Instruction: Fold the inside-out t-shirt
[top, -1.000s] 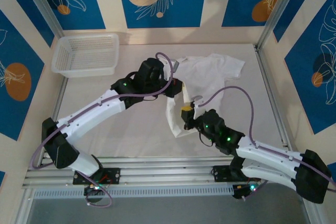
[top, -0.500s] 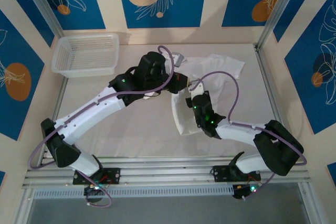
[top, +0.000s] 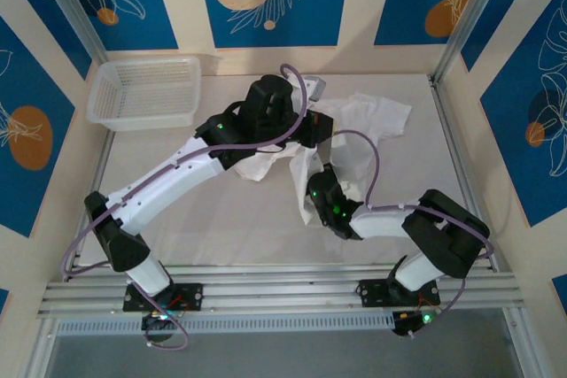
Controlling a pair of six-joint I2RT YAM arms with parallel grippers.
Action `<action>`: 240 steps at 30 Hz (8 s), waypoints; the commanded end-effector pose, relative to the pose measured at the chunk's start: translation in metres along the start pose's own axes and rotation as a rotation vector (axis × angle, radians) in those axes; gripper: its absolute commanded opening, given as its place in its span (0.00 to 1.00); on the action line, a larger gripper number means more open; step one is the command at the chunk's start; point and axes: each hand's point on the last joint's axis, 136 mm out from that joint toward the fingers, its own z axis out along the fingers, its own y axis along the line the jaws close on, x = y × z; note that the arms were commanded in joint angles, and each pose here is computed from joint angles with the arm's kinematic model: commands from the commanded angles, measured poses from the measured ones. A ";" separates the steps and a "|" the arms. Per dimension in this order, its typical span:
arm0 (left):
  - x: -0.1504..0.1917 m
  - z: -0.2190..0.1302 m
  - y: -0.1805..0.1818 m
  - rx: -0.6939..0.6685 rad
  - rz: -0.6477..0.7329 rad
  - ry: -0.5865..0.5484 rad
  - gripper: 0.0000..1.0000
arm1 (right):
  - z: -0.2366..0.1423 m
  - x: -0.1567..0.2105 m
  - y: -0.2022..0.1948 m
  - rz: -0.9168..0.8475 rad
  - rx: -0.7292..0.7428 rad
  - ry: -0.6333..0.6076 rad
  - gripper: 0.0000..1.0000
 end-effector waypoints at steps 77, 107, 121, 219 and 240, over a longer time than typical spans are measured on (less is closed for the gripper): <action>-0.006 -0.033 -0.239 0.770 0.281 0.089 0.00 | 0.104 0.060 0.101 0.529 -0.392 0.865 0.18; 0.012 -0.016 -0.221 0.608 0.345 0.113 0.00 | 0.071 0.139 0.132 0.096 -0.376 1.227 0.24; -0.022 -0.059 0.096 -0.208 -0.023 -0.089 0.00 | -0.008 0.011 0.081 0.484 -0.622 0.816 0.00; 0.084 -0.025 0.180 -0.023 -0.199 -0.018 0.68 | -0.205 -0.135 -0.026 0.881 -0.865 0.233 0.00; 0.159 0.063 0.132 -0.126 0.125 0.308 0.76 | -0.211 -0.139 -0.023 0.909 -0.960 0.212 0.00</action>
